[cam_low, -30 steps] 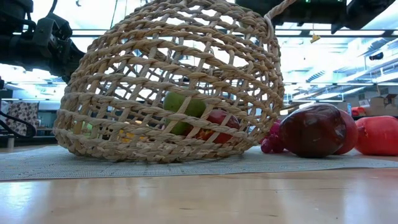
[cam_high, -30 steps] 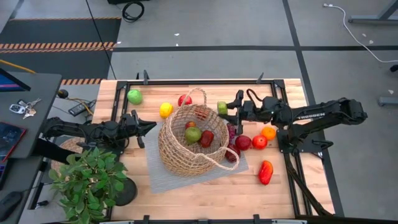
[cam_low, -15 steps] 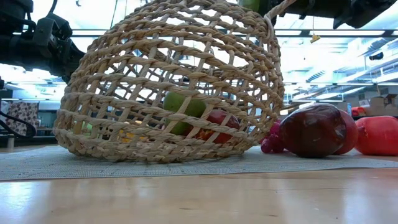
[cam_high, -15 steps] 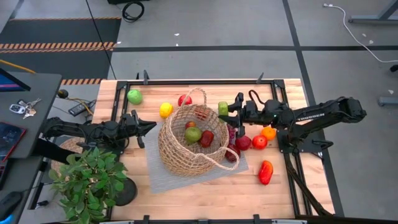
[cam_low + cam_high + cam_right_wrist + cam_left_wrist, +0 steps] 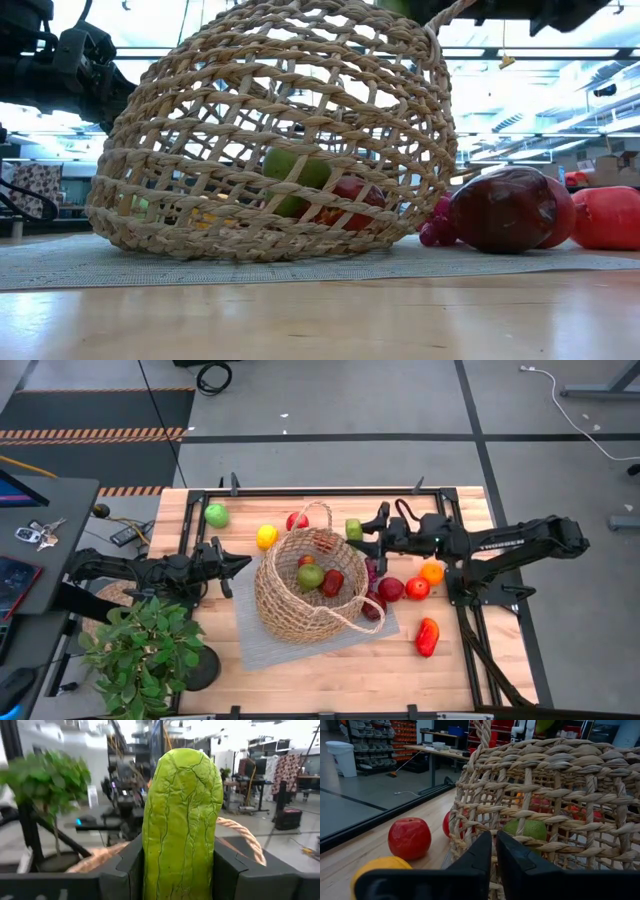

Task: Build produce basket
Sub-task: Put the cucumber into the basket

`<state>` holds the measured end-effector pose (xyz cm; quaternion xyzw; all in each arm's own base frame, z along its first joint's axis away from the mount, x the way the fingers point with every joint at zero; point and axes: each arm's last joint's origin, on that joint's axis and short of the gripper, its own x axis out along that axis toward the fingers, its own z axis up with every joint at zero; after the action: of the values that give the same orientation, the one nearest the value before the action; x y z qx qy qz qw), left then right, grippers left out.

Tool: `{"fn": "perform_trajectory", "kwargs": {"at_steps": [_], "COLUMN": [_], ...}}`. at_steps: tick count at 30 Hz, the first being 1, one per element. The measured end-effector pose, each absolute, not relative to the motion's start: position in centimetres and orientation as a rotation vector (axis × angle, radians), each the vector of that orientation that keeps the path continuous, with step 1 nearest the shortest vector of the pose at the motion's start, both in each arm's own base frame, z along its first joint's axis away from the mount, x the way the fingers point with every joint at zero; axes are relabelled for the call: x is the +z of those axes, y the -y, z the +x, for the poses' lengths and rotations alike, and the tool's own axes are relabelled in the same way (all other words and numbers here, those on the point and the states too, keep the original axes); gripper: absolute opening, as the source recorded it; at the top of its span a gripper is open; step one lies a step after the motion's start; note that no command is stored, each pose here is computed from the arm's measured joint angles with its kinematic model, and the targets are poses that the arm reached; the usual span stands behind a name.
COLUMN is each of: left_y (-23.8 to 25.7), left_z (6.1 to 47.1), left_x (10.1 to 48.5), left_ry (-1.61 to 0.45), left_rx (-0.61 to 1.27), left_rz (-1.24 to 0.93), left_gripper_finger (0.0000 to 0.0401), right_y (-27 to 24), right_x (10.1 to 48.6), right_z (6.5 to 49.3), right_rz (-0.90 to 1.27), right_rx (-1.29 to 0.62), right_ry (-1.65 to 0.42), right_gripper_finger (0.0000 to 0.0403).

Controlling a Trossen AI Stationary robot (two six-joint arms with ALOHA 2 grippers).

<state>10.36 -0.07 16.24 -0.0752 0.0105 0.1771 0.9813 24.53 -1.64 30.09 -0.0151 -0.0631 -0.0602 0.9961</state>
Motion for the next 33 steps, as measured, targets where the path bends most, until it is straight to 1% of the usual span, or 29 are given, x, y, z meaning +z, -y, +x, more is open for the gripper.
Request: {"fn": "perform_trajectory", "kwargs": {"at_steps": [3, 5, 12, 20, 24, 33], "left_y": [0.07, 0.07, 0.08, 0.07, 0.08, 0.08], "left_z": [10.36, 10.36, 10.36, 10.36, 10.36, 10.37], "left_x": [16.24, 16.25, 16.25, 16.25, 16.25, 16.24], "left_ry": [-0.021, -0.021, -0.021, -0.021, -0.021, -0.021], "left_rx": [0.356, 0.357, 0.356, 0.356, 0.356, 0.356], "left_rz": [-0.152, -0.151, -0.151, -0.152, -0.151, -0.151], "left_gripper_finger": [0.0033, 0.0036, 0.0039, 0.0033, 0.0038, 0.0035], "right_y": [2.05, 2.24, 2.45, 2.74, 2.73, 2.70], "right_x": [30.93, 30.97, 30.87, 30.92, 30.98, 30.84], "right_z": [24.80, 24.85, 24.85, 24.80, 24.80, 24.81], "right_rz": [-0.112, -0.222, -0.636, -1.139, -1.203, -1.084], "right_rx": [-0.116, -0.102, -0.112, -0.203, -0.204, -0.188], "right_ry": [0.066, 0.026, -0.011, -0.093, -0.095, -0.088], "right_gripper_finger": [0.0162, 0.0162, 0.0162, 0.0163, 0.0163, 0.0163]}}
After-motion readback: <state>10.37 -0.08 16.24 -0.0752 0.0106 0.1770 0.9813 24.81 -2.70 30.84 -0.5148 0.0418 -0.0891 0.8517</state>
